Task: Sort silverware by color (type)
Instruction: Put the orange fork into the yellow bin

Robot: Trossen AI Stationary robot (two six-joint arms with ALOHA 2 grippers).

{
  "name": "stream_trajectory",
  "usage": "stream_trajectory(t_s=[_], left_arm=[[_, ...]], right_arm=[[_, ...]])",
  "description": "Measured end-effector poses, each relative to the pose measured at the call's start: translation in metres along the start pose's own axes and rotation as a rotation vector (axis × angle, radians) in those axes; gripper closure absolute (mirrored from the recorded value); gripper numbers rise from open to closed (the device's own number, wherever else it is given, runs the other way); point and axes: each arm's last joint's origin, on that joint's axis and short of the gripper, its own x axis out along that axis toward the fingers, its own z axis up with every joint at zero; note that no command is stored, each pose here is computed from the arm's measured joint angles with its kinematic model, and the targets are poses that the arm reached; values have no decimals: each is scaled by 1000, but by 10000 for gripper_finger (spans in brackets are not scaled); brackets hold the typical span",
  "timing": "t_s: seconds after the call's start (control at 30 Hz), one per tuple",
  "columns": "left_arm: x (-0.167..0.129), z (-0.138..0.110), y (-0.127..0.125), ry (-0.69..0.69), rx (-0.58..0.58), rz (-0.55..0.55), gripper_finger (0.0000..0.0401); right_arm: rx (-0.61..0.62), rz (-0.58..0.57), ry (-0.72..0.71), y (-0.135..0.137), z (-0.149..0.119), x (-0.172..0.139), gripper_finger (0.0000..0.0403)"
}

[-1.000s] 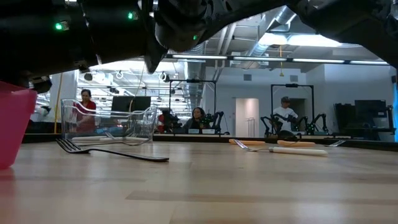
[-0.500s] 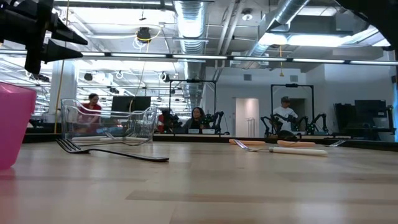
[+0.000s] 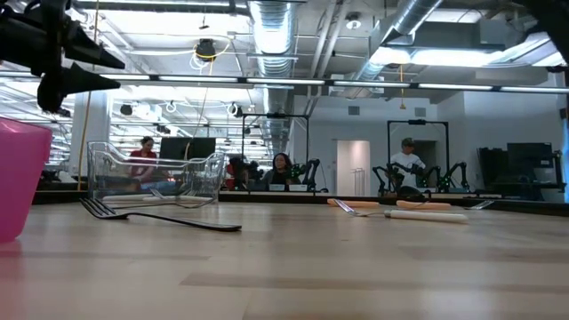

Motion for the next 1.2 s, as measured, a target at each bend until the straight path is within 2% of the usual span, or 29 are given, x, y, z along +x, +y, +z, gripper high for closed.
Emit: stream_trajectory(t_s=[0.17, 0.27, 0.4, 0.53, 0.7, 0.83, 1.0, 1.2], left_arm=[[0, 0, -1, 13, -74, -12, 223], [0, 0, 0, 8, -82, -8, 223], [0, 0, 0, 0, -92, -1, 223], [0, 0, 0, 0, -82, -1, 223], [0, 0, 0, 1, -76, -1, 223], [0, -1, -1, 28, -52, -22, 223], [0, -2, -1, 62, -34, -47, 223], [0, -2, -1, 65, 9, -51, 223]], right_arm=[[86, -16, 178, -38, -8, -78, 260], [120, -11, 303, -50, -21, -111, 260], [182, -59, 504, -66, -42, -152, 260], [340, -84, 647, -85, -67, -169, 260], [527, -119, 806, -92, -99, -156, 260], [578, -82, 963, -73, -128, -129, 260], [548, 15, 1125, -16, -163, -90, 260], [496, 78, 1109, 64, -182, -60, 260]])
